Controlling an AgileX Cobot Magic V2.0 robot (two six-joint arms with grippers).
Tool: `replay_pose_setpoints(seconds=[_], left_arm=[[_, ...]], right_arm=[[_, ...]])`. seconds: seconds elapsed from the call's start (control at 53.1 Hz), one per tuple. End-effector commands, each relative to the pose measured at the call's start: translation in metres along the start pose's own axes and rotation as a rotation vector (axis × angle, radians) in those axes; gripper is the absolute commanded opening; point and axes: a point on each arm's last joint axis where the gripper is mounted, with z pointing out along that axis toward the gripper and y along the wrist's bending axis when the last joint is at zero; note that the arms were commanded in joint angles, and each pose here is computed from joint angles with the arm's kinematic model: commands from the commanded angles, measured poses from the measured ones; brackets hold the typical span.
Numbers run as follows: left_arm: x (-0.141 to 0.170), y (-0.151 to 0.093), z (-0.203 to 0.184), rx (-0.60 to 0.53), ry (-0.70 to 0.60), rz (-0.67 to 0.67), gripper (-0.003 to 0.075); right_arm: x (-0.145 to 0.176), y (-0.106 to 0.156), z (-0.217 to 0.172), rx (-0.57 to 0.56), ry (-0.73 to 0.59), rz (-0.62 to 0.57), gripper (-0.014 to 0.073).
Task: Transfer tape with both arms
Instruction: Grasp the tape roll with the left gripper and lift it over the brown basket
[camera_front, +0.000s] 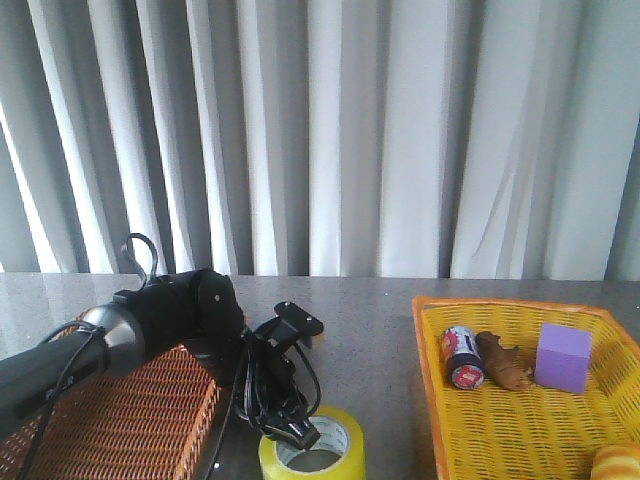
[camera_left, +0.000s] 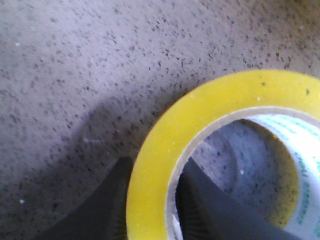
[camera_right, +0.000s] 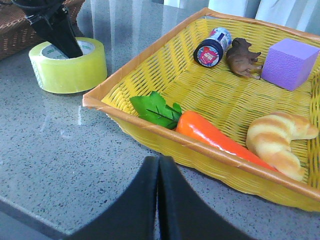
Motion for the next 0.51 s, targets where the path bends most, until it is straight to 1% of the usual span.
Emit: replay_pose_setpoints(seconds=[0.0, 0.113, 0.132, 0.207, 0.264, 0.358, 0.414, 0.489], left_arm=[[-0.023, -0.012, -0.05, -0.025, -0.151, -0.004, -0.0008], [-0.032, -0.017, -0.079, -0.048, -0.211, 0.012, -0.0007], [-0.035, -0.018, -0.093, -0.064, -0.241, 0.021, -0.0007], [-0.038, -0.019, -0.122, -0.099, -0.298, 0.035, -0.0007], [-0.037, -0.018, -0.15, -0.147, -0.343, 0.044, -0.0007], [-0.024, -0.009, -0.189, -0.239, -0.375, 0.015, -0.0007], [-0.01, 0.004, -0.213, -0.309, -0.368, -0.03, -0.0007], [0.009, 0.021, -0.234, -0.38, -0.342, -0.102, -0.0007]], right_arm=[[-0.014, -0.001, -0.003, 0.008, -0.086, -0.008, -0.0008], [-0.014, -0.001, -0.003, 0.008, -0.086, -0.009, -0.0008], [-0.014, -0.001, -0.003, 0.008, -0.086, -0.009, -0.0008], [-0.014, -0.001, -0.003, 0.008, -0.086, -0.009, -0.0008], [-0.014, -0.001, -0.003, 0.008, -0.084, -0.009, -0.0008], [-0.014, -0.001, -0.003, 0.008, -0.08, -0.009, -0.0008], [-0.014, -0.001, -0.003, 0.008, -0.079, -0.009, -0.0008], [-0.014, -0.001, -0.003, 0.008, -0.079, -0.009, -0.0008]])
